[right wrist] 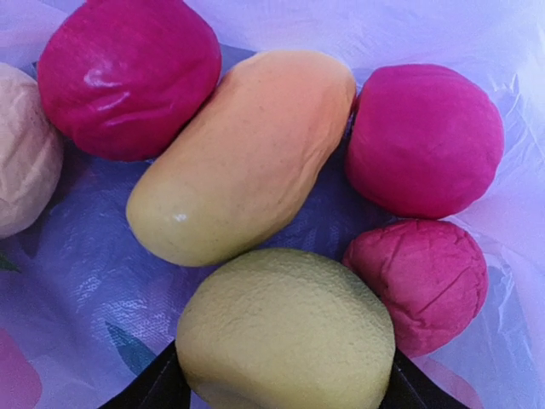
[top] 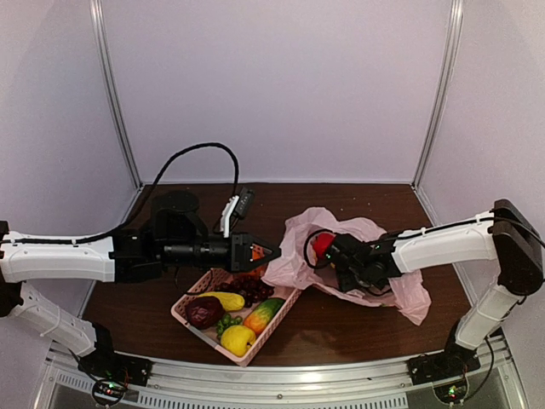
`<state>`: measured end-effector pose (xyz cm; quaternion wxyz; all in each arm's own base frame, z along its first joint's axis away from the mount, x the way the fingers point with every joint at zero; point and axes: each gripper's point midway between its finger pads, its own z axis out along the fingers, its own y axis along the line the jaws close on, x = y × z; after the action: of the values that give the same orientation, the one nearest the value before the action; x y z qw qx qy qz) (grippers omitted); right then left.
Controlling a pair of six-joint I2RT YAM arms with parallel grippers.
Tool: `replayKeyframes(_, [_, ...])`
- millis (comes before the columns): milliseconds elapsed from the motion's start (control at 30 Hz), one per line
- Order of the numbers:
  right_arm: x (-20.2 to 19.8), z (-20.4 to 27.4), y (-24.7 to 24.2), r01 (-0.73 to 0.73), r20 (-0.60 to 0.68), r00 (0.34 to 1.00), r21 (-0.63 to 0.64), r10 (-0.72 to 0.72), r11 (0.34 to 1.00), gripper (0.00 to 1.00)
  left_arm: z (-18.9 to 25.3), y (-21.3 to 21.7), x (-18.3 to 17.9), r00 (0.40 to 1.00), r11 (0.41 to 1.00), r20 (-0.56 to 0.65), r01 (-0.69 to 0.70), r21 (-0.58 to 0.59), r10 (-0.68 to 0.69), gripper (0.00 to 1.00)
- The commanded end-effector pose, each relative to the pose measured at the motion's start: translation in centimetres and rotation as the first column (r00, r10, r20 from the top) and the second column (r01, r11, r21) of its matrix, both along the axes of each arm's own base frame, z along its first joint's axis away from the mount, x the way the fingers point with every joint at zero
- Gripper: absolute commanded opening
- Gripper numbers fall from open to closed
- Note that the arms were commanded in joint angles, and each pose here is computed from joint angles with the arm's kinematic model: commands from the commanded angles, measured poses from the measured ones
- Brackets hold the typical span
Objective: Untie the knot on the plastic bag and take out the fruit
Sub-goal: Pick up the fake fruit from the takeout bag.
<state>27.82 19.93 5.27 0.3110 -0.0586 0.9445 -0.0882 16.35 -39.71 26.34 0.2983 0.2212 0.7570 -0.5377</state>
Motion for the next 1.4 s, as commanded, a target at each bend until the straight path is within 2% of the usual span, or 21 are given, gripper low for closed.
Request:
replayKeyframes(0, [0.0, 1.7, -0.3, -0.009, 0.037, 0.999, 0.035, 0.007, 0.999, 0.57, 1.4, -0.2, 0.2, 0.999, 0.999, 0.034, -0.005, -0.035, 0.006, 0.0])
replayKeyframes(100, [-0.1, 1.9, 0.0, -0.038, 0.038, 0.999, 0.059, 0.036, 0.998, 0.56, 1.3, -0.3, 0.2, 0.999, 0.999, 0.034, -0.003, -0.033, 0.004, 0.0])
replayKeyframes(300, [-0.9, 4.1, 2.5, -0.175, 0.085, 0.983, 0.214, 0.16, 0.961, 0.55, 1.2, -0.3, 0.3, 1.0, 1.0, 0.028, -0.012, -0.019, 0.013, 0.0])
replayKeyframes(367, [-1.7, 5.6, 4.0, -0.272, 0.117, 0.962, 0.277, 0.248, 0.922, 0.55, 1.2, -0.2, 0.4, 0.999, 1.0, 0.028, -0.019, -0.015, 0.02, 0.0])
replayKeyframes(500, [-4.5, 8.8, 6.8, -0.454, 0.195, 0.891, 0.434, 0.411, 0.778, 0.56, 1.5, -0.3, 0.6, 0.999, 1.0, 0.034, -0.023, -0.018, 0.024, 0.0])
replayKeyframes(633, [-6.6, 11.5, 7.6, -0.542, 0.27, 0.838, 0.519, 0.474, 0.661, 0.57, 1.5, -0.6, 0.7, 0.999, 1.0, 0.037, -0.022, -0.011, 0.022, 0.0])
replayKeyframes(800, [-9.2, 13.4, 8.7, -0.595, 0.291, 0.789, 0.583, 0.541, 0.553, 0.57, 1.4, -0.8, 0.8, 0.999, 1.0, 0.035, -0.021, -0.01, 0.022, 0.0])
replayKeyframes(933, [-11.3, 13.8, 9.9, -0.622, 0.262, 0.745, 0.604, 0.613, 0.498, 0.57, 1.8, -1.1, 1.0, 0.999, 1.0, 0.037, -0.022, -0.015, 0.022, 0.0])
replayKeyframes(1133, [-14.9, 13.4, 11.7, -0.664, 0.187, 0.665, 0.59, 0.723, 0.459, 0.56, 2.2, -1.3, 1.2, 0.999, 1.0, 0.042, -0.028, -0.013, 0.029, 0.0])
replayKeyframes(1367, [-17.6, 18.0, 13.0, -0.682, 0.29, 0.613, 0.664, 0.735, 0.307, 0.56, 1.7, -0.6, 1.7, 0.996, 0.997, 0.062, -0.067, 0.034, 0.065, 0.0])
